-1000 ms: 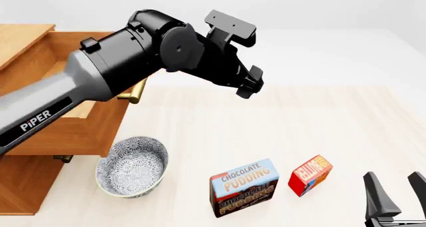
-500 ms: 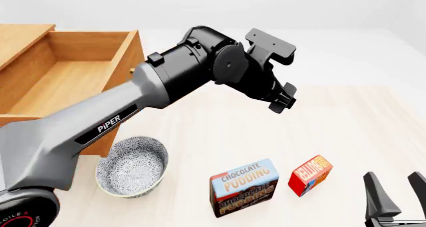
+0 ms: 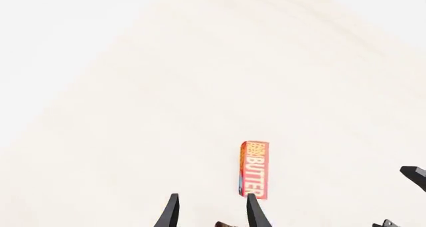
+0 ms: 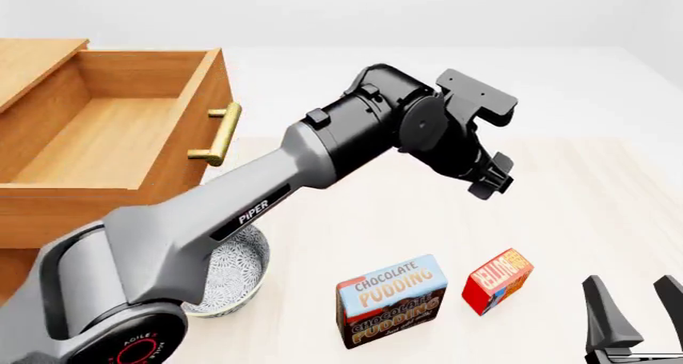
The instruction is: Put the butter at the back in the top drawer of the cabinet and close it.
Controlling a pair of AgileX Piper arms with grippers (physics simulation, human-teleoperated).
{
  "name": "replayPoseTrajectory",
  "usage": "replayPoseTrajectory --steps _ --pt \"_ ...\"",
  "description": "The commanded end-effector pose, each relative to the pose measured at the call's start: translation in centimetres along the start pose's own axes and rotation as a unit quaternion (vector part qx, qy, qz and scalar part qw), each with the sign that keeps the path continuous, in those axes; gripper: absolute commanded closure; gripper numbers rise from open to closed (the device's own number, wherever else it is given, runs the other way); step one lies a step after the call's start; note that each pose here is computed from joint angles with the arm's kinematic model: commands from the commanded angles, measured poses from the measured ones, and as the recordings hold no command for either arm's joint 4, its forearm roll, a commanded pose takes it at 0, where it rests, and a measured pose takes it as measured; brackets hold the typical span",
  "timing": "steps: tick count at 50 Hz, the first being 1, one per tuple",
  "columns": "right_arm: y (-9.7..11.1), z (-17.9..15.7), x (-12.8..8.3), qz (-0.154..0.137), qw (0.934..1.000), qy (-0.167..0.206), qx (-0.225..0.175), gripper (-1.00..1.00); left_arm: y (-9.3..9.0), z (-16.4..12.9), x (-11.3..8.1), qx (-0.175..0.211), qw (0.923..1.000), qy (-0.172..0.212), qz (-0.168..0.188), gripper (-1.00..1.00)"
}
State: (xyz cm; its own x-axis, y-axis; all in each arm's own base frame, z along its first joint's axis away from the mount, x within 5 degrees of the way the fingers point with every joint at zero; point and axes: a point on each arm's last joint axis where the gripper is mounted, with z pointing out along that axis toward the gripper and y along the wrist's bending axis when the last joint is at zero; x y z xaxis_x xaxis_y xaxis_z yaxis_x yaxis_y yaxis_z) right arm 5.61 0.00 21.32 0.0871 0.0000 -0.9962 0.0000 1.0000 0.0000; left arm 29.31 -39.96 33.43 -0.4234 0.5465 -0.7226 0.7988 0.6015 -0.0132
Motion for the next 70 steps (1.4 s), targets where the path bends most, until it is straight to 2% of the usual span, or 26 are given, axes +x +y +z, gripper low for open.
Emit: replayPoseTrajectory --steps 1,9,28,32,48,70 --pt "0.0 0.0 0.0 0.0 1.0 0.0 0.0 -1.0 -0.9 1.6 -0.2 0.006 1.0 0.005 0.001 -1.0" --pt "0.0 0.0 0.0 0.0 1.0 0.0 0.0 -1.0 -1.4 2.9 0.2 0.009 0.9999 0.012 -0.003 -1.0" --pt "0.0 0.0 0.0 0.0 1.0 0.0 0.0 -1.0 -2.0 3.6 0.3 0.014 0.9997 0.013 -0.017 -1.0" --pt "0.0 0.0 0.0 0.0 1.0 0.0 0.0 -1.0 -1.7 4.4 0.8 0.011 0.9996 0.017 -0.019 -1.0" --pt "0.0 0.0 0.0 0.0 1.0 0.0 0.0 -1.0 -2.3 6.7 1.5 0.014 0.9992 0.032 -0.022 -1.0" --pt "0.0 0.0 0.0 0.0 1.0 0.0 0.0 -1.0 -2.8 8.6 2.3 0.016 0.9985 0.044 -0.029 -1.0"
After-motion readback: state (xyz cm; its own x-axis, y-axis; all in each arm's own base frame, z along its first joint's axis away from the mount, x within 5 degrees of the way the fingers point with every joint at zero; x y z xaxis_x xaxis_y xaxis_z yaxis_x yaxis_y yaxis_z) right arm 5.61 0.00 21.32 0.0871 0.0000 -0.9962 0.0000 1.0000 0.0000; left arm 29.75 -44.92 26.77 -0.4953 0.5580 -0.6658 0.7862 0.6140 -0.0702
